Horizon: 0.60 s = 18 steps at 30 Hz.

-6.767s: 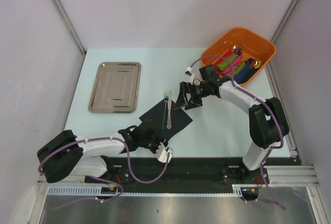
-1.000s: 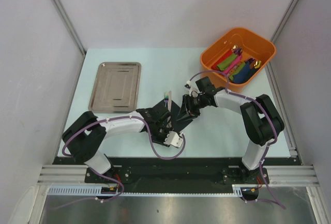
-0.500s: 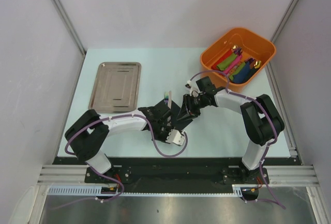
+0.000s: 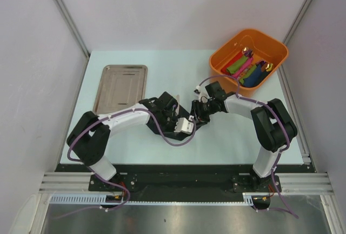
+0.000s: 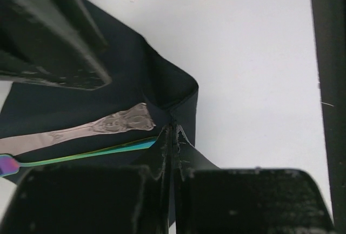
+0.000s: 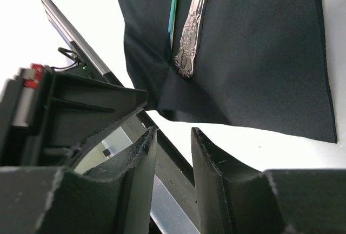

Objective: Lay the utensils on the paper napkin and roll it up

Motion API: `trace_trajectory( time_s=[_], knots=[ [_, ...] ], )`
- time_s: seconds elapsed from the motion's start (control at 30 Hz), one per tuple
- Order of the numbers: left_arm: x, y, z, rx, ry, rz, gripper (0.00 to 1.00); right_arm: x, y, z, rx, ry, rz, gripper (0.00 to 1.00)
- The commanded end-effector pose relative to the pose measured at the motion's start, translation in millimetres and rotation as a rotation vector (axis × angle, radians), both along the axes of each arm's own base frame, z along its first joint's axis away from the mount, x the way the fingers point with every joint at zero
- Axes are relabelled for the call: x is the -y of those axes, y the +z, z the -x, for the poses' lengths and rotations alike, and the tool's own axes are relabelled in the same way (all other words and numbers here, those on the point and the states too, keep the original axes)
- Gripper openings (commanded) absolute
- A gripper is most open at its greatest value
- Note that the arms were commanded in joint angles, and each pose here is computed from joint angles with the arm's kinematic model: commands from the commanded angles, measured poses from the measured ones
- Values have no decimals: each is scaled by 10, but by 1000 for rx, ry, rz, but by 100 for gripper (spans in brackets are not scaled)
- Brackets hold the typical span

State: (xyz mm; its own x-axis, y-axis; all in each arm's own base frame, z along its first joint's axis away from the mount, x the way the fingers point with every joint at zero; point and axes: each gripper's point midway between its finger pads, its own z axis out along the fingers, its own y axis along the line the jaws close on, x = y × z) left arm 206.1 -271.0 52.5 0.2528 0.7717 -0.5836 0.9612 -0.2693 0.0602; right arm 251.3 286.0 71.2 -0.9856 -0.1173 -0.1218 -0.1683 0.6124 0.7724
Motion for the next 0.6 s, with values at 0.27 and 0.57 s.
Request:
trace_trajectory(
  time_s=[0.27, 0.57],
  knots=[
    [110, 78, -461, -9, 137, 63, 0, -34, 67, 41, 35, 23, -26, 36],
    [89, 14, -673, 41, 184, 61, 0, -129, 21, 120, 18, 43, -23, 32]
  ],
)
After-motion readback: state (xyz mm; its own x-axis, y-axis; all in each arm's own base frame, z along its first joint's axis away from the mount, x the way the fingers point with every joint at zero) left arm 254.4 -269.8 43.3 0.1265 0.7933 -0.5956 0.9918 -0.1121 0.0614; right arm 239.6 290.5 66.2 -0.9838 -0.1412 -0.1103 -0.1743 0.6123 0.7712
